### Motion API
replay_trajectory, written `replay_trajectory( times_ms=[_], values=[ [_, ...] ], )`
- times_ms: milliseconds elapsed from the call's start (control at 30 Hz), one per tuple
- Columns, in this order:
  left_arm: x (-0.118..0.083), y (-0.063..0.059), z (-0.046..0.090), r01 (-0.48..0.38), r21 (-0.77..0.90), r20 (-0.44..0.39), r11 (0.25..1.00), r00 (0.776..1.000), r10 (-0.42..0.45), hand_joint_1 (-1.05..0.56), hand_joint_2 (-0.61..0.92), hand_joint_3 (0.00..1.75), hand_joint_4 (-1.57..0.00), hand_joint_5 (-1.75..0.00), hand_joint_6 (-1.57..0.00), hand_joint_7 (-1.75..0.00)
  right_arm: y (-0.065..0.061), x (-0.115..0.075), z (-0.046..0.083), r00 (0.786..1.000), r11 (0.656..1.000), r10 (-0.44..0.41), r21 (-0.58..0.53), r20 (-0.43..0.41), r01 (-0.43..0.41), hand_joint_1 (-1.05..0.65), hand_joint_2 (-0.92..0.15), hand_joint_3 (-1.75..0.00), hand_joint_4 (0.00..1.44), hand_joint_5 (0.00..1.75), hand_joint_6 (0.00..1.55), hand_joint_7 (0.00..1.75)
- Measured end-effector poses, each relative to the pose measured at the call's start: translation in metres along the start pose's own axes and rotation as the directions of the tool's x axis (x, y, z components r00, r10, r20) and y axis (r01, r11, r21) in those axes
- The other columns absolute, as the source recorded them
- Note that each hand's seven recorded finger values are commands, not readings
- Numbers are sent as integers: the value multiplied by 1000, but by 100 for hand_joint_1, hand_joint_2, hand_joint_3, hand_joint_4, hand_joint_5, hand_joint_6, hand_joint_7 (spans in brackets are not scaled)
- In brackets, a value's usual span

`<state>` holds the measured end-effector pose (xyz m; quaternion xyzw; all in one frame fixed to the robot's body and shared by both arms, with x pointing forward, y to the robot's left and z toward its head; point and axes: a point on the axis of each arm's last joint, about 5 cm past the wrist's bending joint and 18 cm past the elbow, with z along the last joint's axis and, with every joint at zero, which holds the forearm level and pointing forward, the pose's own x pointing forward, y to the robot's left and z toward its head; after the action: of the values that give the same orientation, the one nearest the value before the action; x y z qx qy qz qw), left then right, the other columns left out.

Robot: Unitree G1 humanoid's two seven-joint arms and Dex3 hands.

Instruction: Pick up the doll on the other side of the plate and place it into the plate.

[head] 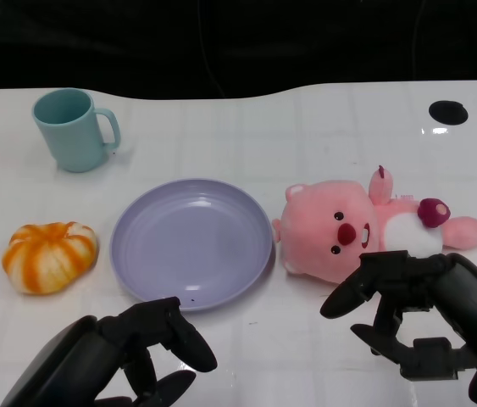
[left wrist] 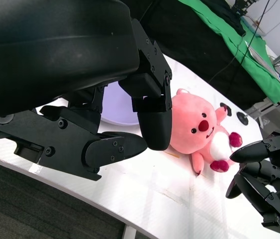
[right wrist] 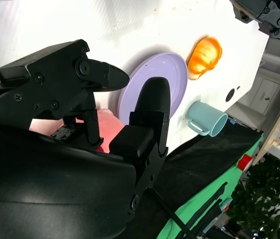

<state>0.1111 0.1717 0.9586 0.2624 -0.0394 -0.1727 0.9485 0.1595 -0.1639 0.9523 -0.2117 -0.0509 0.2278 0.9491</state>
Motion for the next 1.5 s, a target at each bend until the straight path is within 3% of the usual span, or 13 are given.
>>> replay_trajectory(
  times_ms=[933,1067,1200,1300,1500],
  values=[
    [0,0,1,0,-1,3,1000,1000,0,-22,83,61,-55,-168,-62,-108,-1,0,0,1000,1000,3,-15,2,-3,-13,-70,-58,76,142,80,69],
    [0,0,1,0,-1,4,1000,1000,0,-21,82,61,-55,-167,-63,-108,-1,0,1,999,999,-19,-28,-28,18,-16,-69,-56,63,135,65,62],
    [0,0,1,0,-1,4,1000,1000,0,-21,83,61,-55,-165,-63,-107,-3,1,2,997,998,-54,-49,-56,51,-25,-80,-32,42,126,39,51],
    [0,0,1,-1,-1,4,1000,1000,1,-22,83,61,-56,-166,-63,-107,-6,3,4,991,991,-99,-97,-87,90,-41,-90,-11,33,111,30,43],
    [0,1,1,-2,0,5,1000,1000,2,-22,83,60,-56,-165,-63,-108,-11,5,9,976,969,-155,-215,-153,120,-51,-92,-6,15,95,18,35]
  ],
)
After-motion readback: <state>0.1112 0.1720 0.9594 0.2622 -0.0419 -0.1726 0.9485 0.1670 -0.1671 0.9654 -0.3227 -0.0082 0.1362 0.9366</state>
